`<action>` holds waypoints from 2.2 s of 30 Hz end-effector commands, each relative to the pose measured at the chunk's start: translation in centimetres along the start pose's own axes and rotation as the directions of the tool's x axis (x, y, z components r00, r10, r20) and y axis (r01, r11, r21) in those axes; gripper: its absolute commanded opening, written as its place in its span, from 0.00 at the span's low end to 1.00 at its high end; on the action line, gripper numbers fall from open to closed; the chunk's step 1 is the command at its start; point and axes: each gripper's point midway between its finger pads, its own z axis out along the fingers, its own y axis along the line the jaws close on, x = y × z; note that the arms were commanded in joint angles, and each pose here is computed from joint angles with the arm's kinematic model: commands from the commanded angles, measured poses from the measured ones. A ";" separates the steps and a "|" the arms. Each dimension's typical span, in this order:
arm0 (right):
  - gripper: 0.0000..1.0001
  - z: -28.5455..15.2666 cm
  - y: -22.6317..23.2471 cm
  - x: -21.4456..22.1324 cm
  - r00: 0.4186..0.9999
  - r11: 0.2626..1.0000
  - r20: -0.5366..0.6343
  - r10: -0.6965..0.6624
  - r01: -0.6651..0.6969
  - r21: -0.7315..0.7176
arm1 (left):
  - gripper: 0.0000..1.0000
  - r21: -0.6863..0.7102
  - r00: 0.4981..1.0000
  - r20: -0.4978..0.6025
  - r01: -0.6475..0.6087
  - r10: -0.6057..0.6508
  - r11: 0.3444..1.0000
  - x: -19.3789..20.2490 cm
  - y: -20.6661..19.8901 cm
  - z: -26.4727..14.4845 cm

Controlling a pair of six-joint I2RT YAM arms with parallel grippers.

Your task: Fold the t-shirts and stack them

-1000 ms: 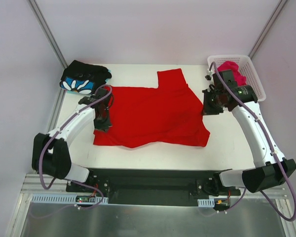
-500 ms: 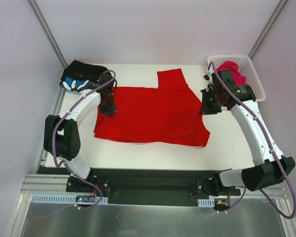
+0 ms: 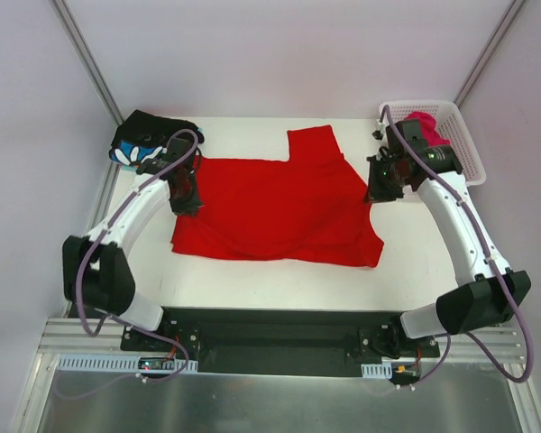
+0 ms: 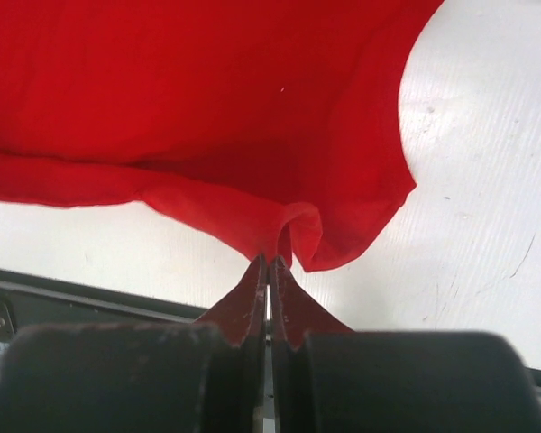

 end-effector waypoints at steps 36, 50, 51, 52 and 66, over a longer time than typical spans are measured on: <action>0.01 -6.8 -0.1 -2.1 0.978 0.994 0.182 0.103 -0.093 -0.065 | 0.00 0.030 0.987 0.110 0.116 -0.118 0.993 5.4 4.5 -9.2; 0.01 -8.8 -0.8 5.2 0.971 0.992 0.204 0.122 -0.115 -0.047 | 0.00 0.098 0.978 0.111 0.166 -0.177 0.981 9.1 5.0 -10.2; 0.01 -8.7 -0.8 5.4 0.972 0.992 0.198 0.124 -0.116 -0.049 | 0.00 0.098 0.978 0.110 0.168 -0.178 0.981 9.2 5.0 -10.3; 0.01 -8.6 -0.8 5.5 0.972 0.992 0.196 0.127 -0.119 -0.049 | 0.00 0.100 0.978 0.112 0.168 -0.179 0.981 9.4 5.1 -10.5; 0.01 -8.1 -0.1 9.3 0.970 0.984 0.183 0.160 -0.144 -0.101 | 0.00 0.113 0.972 0.081 0.210 -0.219 0.971 12.3 5.7 -10.2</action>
